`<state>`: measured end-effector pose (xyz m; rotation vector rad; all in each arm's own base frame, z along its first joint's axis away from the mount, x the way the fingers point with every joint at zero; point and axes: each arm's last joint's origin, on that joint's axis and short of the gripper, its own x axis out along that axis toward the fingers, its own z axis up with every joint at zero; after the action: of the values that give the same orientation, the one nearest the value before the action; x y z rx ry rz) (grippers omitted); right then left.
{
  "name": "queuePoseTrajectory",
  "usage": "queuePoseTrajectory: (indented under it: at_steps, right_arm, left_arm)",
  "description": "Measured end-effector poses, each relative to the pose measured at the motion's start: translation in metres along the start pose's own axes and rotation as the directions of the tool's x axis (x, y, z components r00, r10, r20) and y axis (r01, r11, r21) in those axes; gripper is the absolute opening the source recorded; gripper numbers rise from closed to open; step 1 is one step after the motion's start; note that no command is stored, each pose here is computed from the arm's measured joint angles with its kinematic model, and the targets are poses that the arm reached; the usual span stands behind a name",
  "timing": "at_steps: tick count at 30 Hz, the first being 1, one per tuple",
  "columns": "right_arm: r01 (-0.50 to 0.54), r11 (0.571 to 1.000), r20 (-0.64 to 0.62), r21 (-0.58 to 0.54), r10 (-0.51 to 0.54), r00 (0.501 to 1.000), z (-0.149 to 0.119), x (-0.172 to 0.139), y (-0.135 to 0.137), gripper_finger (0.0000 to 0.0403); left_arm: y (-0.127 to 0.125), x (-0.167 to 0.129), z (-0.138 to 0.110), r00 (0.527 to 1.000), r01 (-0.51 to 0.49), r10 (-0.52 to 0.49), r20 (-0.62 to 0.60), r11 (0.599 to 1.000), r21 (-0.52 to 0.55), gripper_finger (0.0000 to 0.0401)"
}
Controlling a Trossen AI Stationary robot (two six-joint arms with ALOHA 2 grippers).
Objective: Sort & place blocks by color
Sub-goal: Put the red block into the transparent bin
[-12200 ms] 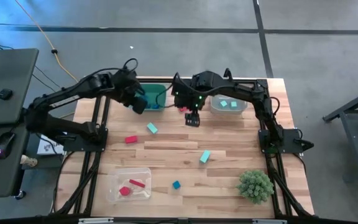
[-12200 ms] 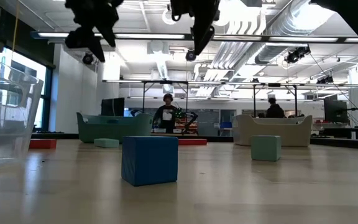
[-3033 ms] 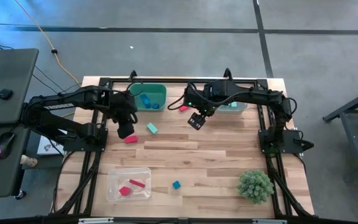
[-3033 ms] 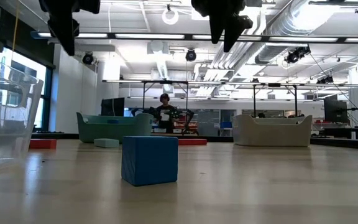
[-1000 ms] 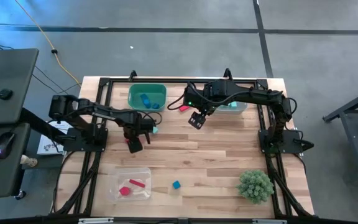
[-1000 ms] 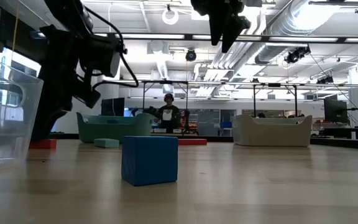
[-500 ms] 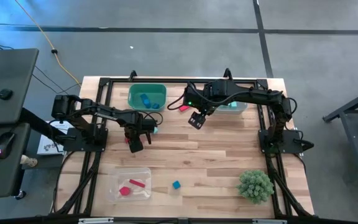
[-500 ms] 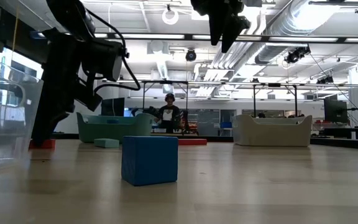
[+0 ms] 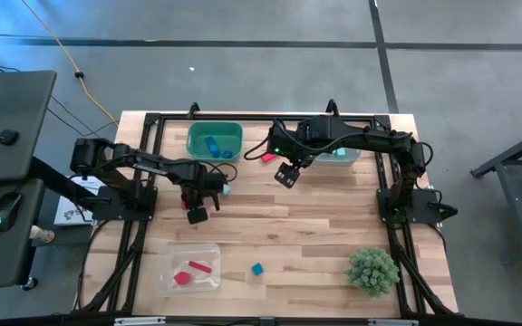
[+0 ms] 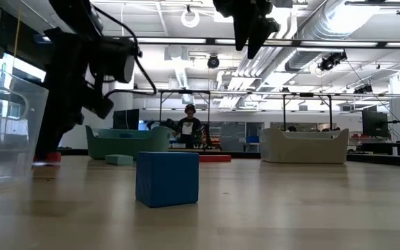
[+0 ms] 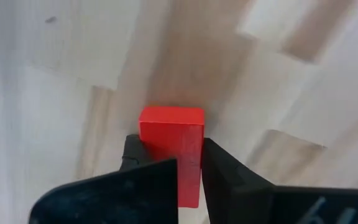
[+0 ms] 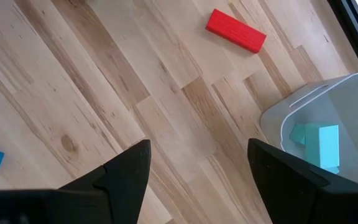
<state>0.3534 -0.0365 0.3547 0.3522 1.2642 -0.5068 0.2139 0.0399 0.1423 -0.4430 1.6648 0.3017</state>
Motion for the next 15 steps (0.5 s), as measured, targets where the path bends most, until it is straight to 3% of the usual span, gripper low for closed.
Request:
queuePoseTrajectory:
  at_steps: [8,15]
  right_arm:
    - [-0.003,1.000,0.007,0.001,0.003,1.000,0.001,0.000,0.000,0.0256]
    - [-0.030,0.999,0.058,0.018,0.029,0.998,0.006,0.000,0.003,0.0256]
  left_arm:
    - [-0.012,-0.032,-0.019,0.984,0.112,-0.112,0.140,0.994,0.007,0.0001]
    - [-0.029,-0.065,-0.051,0.932,0.197,-0.202,0.300,0.979,0.048,0.0000]
